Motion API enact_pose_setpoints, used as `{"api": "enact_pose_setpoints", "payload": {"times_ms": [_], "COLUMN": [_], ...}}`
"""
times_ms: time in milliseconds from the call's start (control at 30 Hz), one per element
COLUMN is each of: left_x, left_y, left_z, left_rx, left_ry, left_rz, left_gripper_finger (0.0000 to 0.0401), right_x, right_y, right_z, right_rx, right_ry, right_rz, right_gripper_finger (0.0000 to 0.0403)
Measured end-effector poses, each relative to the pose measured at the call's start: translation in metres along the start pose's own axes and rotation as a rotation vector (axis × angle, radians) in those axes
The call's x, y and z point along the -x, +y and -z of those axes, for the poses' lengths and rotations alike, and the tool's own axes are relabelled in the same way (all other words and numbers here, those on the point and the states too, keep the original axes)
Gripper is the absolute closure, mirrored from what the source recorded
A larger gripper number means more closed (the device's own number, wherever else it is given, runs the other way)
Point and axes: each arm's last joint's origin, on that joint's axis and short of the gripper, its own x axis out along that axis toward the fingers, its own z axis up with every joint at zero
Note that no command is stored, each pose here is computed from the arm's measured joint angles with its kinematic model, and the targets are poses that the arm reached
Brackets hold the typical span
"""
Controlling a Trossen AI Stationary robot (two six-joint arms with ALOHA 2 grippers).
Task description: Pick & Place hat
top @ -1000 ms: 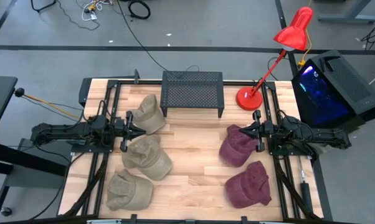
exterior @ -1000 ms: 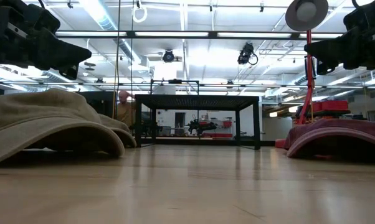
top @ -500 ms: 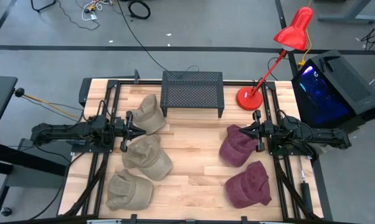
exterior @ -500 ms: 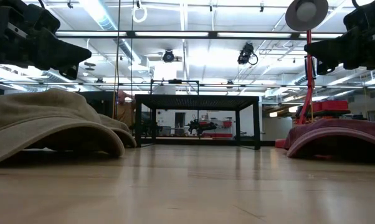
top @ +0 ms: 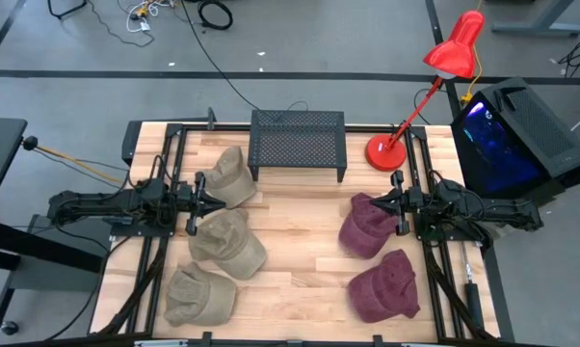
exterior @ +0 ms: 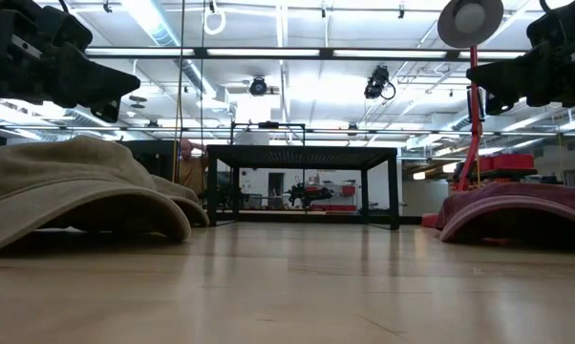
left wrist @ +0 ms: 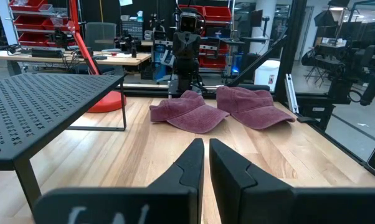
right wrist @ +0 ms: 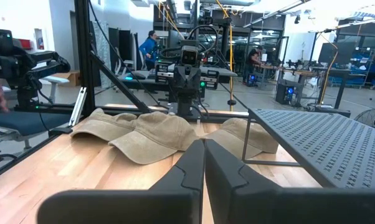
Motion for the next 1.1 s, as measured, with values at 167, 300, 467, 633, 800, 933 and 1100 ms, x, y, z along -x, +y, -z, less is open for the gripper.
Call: {"api": "enact_pose_setpoints", "payload": {"times_ms": [167,300,467,633,800,933,1100], "left_x": [0.0,0.0,0.0,0.0,0.001,0.003,0.005], "left_y": [0.0,0.0,0.001,0.002,0.003,0.002,0.002], "left_z": [0.0,-0.002,-0.002,-0.005,-0.01,-0.021,-0.042], "left_rx": [-0.012,0.007,0.088,0.153,0.172,0.176,0.176], "left_ry": [-0.003,-0.023,-0.026,-0.059,-0.083,-0.108,-0.077], "left_rz": [-0.005,0.0,-0.03,-0.059,-0.106,-0.108,-0.135], "left_gripper_finger": [0.0371,0.0371,0.0371,0.0376,0.0396,0.0397,0.0398], "right_x": [0.0,0.0,0.0,0.0,0.0,0.0,0.0], "right_y": [0.0,0.0,0.0,0.0,0.0,0.0,0.0], "right_z": [0.0,0.0,0.0,0.0,0.0,0.0,0.0], "right_rx": [0.0,0.0,0.0,0.0,0.0,0.0,0.0], "right_ry": [0.0,0.0,0.0,0.0,0.0,0.0,0.0], "right_rz": [0.0,0.0,0.0,0.0,0.0,0.0,0.0], "right_gripper_finger": [0.0387,0.0387,0.0387,0.0387,0.0387,0.0387,0.0387]}}
